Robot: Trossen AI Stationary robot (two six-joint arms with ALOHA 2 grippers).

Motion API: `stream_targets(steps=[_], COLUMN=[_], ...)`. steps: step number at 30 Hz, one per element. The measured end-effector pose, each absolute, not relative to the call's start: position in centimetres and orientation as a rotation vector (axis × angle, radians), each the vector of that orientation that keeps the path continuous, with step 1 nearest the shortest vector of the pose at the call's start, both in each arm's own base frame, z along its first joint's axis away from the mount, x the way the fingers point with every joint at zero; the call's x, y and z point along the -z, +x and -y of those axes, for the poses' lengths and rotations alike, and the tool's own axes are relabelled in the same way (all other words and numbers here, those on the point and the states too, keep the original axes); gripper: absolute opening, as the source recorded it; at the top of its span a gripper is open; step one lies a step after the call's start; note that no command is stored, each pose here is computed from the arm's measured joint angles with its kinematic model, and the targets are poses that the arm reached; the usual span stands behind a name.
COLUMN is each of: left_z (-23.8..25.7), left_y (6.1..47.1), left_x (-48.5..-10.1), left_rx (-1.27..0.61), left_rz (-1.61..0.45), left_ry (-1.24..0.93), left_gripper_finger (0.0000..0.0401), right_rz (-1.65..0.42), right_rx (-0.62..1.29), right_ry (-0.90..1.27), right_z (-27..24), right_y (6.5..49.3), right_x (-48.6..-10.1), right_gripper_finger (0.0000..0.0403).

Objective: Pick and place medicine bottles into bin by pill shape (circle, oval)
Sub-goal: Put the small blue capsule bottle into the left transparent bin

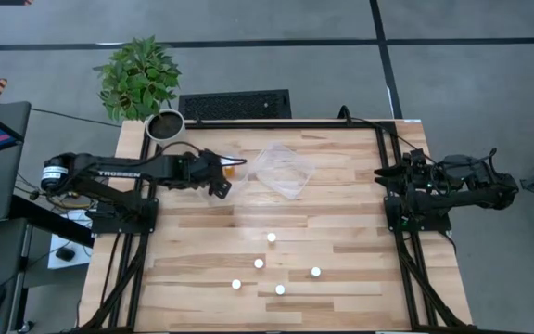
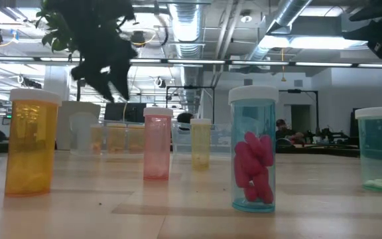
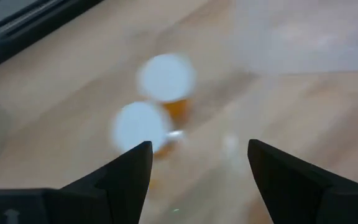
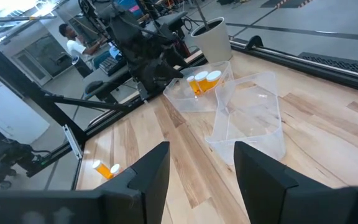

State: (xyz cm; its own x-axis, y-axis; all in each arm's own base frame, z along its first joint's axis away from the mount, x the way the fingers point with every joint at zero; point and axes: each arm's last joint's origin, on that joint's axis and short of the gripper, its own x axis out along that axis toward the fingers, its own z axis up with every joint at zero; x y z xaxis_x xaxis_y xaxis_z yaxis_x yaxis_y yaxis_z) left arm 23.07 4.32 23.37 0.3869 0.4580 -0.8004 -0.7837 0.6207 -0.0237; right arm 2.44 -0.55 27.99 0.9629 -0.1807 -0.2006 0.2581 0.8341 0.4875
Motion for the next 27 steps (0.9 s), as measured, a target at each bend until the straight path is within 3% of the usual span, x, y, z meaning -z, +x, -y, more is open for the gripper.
stream_targets(steps=[9, 13, 20, 27], left_z=[0.8, 4.7, 10.8, 13.7], left_y=[26.6, 26.6, 26.6, 30.2], left_x=[-30.2, -32.0, -32.6, -30.9], left_rx=[-0.28, -0.122, -0.112, -0.057], left_rz=[-0.642, -0.588, -0.438, -0.399], left_ry=[-0.415, -0.428, -0.408, -0.42], left_gripper_finger=[0.0258, 0.0258, 0.0258, 0.0258], right_rz=[-0.149, -0.149, -0.152, -0.156], right_rx=[0.233, 0.233, 0.233, 0.233], right_ry=[0.536, 0.536, 0.535, 0.535], right_z=[0.5, 0.5, 0.5, 0.5], right_y=[2.4, 2.4, 2.4, 2.4], right_x=[-28.0, -28.0, -28.0, -27.9], right_gripper_finger=[0.0192, 0.0193, 0.019, 0.0193])
